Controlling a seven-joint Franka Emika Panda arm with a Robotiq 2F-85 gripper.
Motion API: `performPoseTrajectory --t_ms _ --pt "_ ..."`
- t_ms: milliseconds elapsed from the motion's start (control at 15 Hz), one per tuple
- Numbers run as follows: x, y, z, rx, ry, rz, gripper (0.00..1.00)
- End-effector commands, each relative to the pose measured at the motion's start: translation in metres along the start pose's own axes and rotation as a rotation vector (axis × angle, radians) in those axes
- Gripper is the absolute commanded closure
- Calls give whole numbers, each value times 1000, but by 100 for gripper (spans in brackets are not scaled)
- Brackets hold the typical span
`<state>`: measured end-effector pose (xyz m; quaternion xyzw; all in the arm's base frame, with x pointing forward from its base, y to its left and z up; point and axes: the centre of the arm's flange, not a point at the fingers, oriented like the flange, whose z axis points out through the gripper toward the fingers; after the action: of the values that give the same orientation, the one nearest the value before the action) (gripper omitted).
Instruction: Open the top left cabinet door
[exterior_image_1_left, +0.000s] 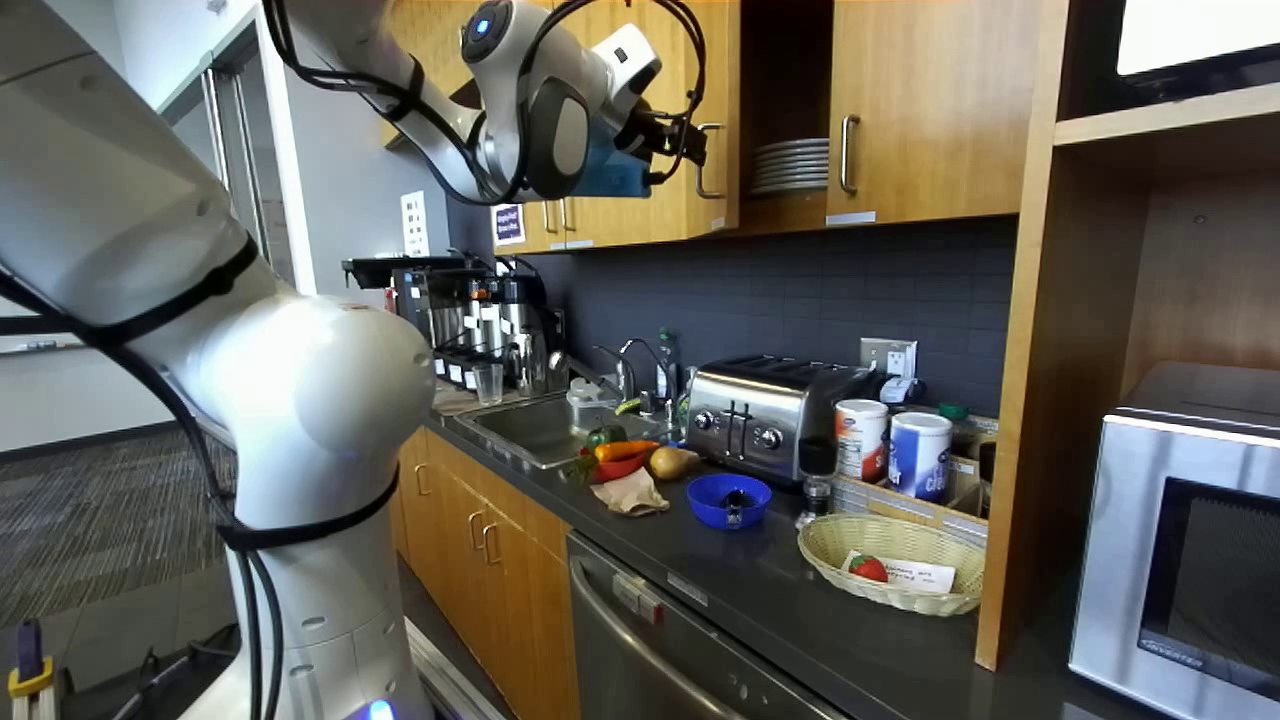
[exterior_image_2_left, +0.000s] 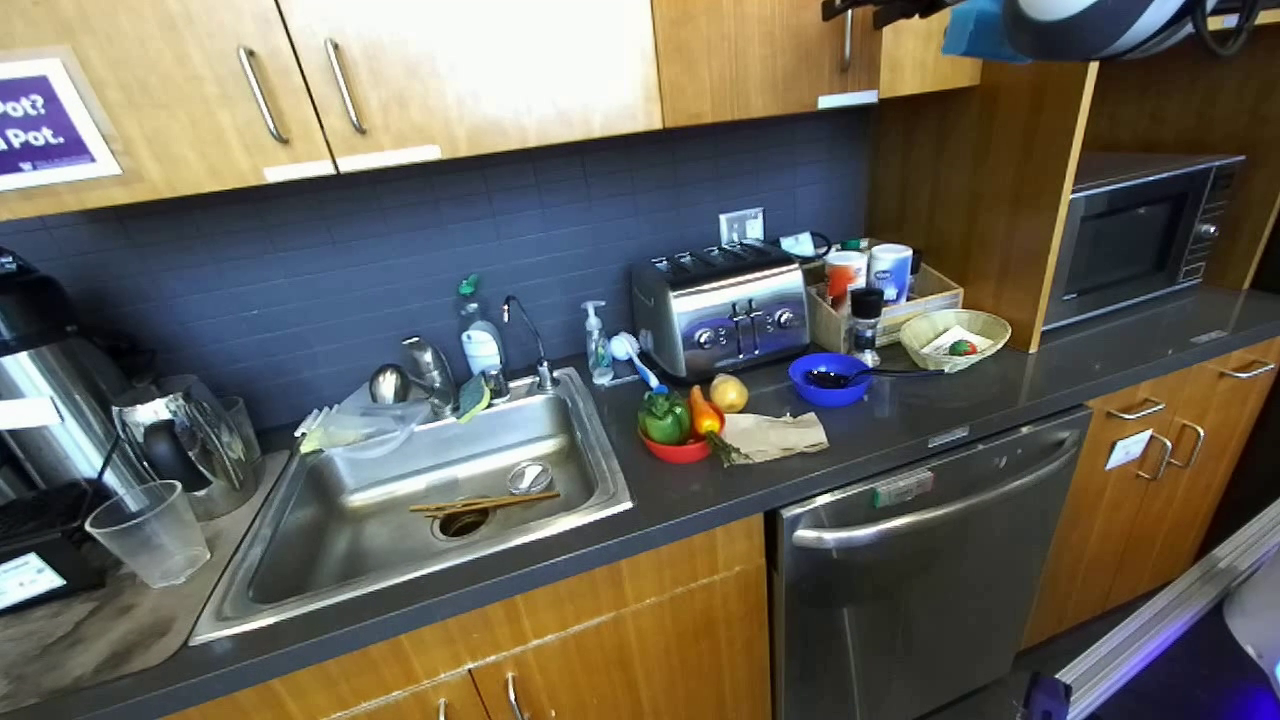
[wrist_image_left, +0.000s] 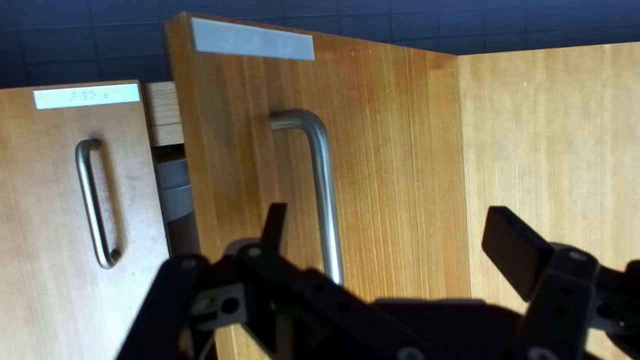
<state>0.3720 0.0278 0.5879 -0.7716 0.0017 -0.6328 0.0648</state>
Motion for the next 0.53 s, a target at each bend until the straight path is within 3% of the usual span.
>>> performPoseTrajectory --t_ms 0,467 --pt "-20 5 32 19 15 -14 0" --pt "-16 7 41 31 14 -14 0"
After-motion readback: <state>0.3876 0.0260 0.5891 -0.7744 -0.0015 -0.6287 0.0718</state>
